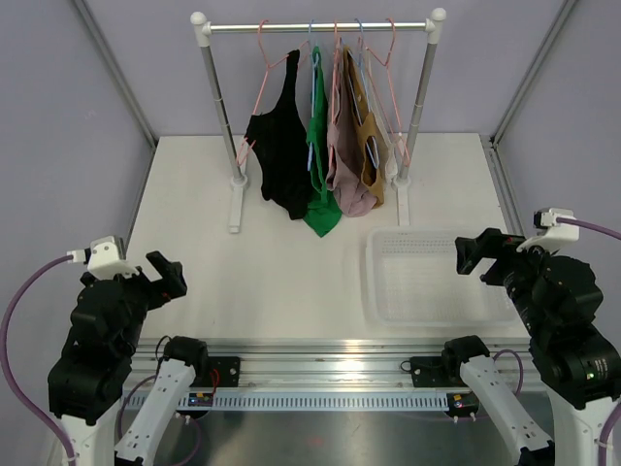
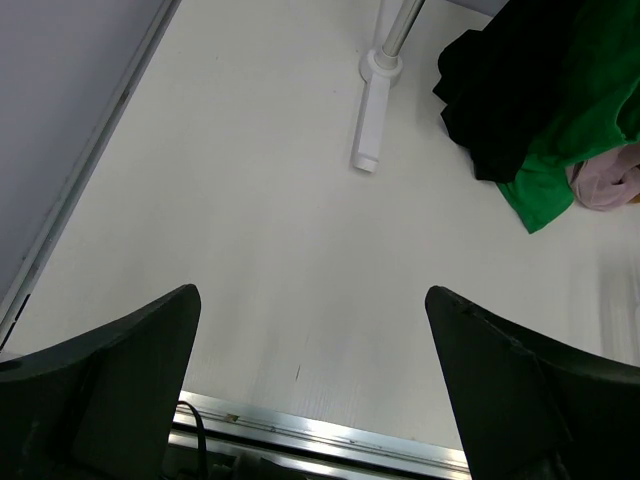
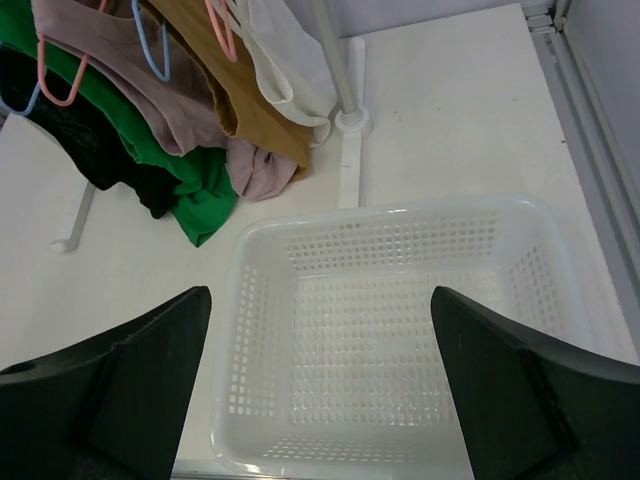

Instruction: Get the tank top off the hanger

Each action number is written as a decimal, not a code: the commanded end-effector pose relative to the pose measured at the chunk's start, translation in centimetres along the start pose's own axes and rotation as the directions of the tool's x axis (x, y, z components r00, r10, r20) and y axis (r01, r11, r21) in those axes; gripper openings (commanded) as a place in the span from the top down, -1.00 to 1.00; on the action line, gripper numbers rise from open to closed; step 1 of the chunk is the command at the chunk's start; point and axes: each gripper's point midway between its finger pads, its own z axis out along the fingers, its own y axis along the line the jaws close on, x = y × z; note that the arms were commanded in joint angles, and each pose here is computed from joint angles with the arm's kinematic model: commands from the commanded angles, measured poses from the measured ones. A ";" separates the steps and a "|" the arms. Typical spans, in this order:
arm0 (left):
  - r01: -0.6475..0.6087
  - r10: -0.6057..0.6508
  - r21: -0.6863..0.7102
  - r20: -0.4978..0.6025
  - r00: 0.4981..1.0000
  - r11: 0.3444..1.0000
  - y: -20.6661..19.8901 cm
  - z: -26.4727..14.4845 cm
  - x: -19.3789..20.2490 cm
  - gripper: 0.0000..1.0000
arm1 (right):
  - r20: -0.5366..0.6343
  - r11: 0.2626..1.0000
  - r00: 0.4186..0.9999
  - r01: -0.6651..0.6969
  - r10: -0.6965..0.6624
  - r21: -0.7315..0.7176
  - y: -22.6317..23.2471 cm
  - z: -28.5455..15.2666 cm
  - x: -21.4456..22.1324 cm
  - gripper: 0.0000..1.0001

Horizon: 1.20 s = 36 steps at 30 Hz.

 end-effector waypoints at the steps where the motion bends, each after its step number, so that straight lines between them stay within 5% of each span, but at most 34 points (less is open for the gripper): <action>1: 0.017 -0.018 0.022 0.063 0.998 1.000 -0.9 0.2 -2.3 -0.98 | 0.007 0.994 0.999 -0.038 0.039 -0.099 2.1 1.0 -0.4 -0.99; 10: 0.043 -0.043 0.241 -0.003 0.999 0.970 -7.6 2.4 -6.5 -0.98 | 0.024 0.932 0.993 -0.103 0.119 -0.348 6.6 0.3 -0.5 -0.99; 18: 0.032 0.001 0.425 -0.076 0.997 0.905 -15.4 7.8 -12.0 -0.98 | -0.130 0.808 0.988 -0.145 0.085 -0.570 11.0 -0.4 1.5 -0.99; 25: -0.129 0.096 0.505 0.092 0.991 0.854 -20.7 14.0 -19.6 -0.98 | -0.125 0.764 0.990 -0.129 0.063 -0.632 11.7 -1.7 2.1 -0.99; 36: -0.251 0.204 0.502 0.148 0.968 0.828 -24.8 26.2 -20.2 -0.96 | -0.117 0.739 0.992 -0.113 0.046 -0.664 11.7 -3.6 2.8 -0.99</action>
